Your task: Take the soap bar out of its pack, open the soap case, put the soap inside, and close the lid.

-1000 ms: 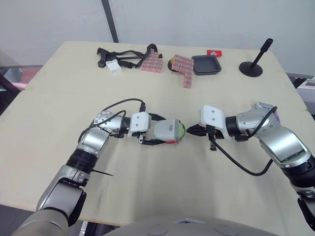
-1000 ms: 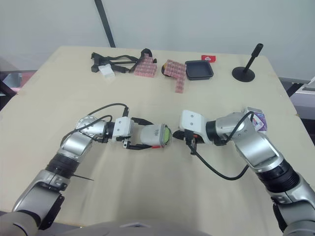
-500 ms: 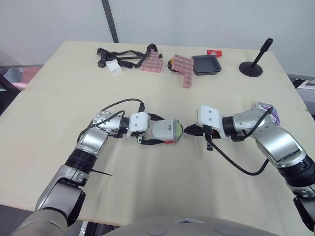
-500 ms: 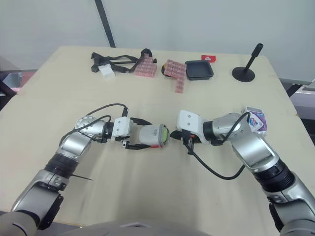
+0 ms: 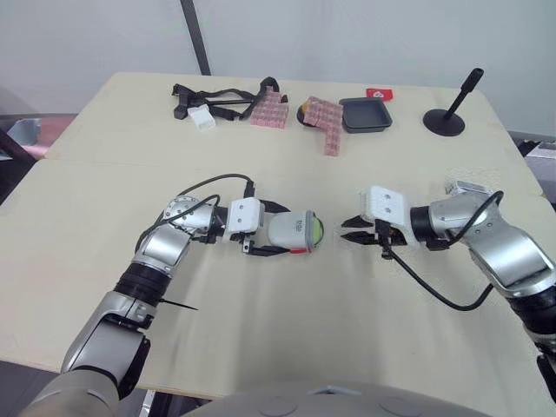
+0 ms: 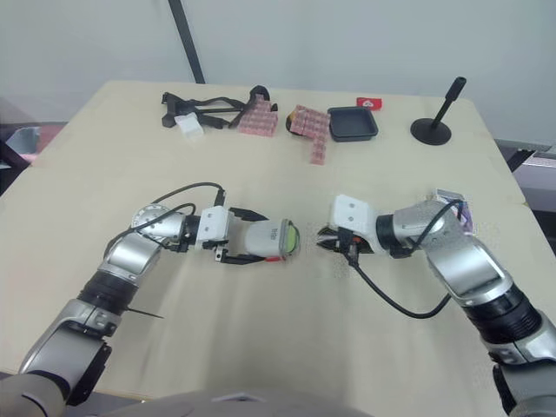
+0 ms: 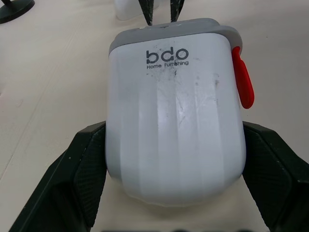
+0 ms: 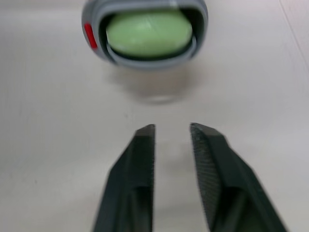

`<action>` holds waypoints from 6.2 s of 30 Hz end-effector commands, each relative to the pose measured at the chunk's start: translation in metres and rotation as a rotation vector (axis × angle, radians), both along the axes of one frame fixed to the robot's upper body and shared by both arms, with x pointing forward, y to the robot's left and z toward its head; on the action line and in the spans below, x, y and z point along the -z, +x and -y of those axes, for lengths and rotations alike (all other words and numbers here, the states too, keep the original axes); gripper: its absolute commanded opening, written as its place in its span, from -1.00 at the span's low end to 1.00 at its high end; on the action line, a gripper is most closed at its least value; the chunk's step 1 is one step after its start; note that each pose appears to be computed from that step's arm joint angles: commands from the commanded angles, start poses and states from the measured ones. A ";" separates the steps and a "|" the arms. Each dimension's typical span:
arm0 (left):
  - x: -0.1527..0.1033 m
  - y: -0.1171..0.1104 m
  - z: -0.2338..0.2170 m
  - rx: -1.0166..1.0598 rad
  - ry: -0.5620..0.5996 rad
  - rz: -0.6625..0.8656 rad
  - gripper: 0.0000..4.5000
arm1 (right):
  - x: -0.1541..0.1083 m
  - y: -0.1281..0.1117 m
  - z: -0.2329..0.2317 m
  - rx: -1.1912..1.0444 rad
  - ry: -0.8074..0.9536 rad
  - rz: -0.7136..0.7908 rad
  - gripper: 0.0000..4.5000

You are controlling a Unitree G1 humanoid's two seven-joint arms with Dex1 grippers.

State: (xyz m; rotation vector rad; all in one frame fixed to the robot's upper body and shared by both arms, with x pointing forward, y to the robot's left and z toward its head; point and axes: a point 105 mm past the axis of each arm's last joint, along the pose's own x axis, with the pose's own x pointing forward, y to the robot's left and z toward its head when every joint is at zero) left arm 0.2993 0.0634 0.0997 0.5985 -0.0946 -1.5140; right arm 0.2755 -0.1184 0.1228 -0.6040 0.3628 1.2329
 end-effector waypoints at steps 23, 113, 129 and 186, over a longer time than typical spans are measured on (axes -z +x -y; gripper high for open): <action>-0.019 -0.009 0.003 0.024 -0.100 0.188 0.53 | 0.001 -0.053 0.002 0.377 0.576 -0.830 0.98; -0.034 -0.008 0.033 0.038 -0.179 0.309 0.53 | -0.013 -0.027 -0.047 0.409 0.688 -0.850 -0.05; -0.038 0.000 0.031 -0.003 -0.213 0.237 0.76 | -0.012 -0.028 -0.045 0.412 0.675 -0.842 -0.05; -0.051 -0.010 0.049 -0.031 -0.062 -0.207 1.00 | -0.027 0.000 -0.032 0.001 -0.488 -0.058 -0.07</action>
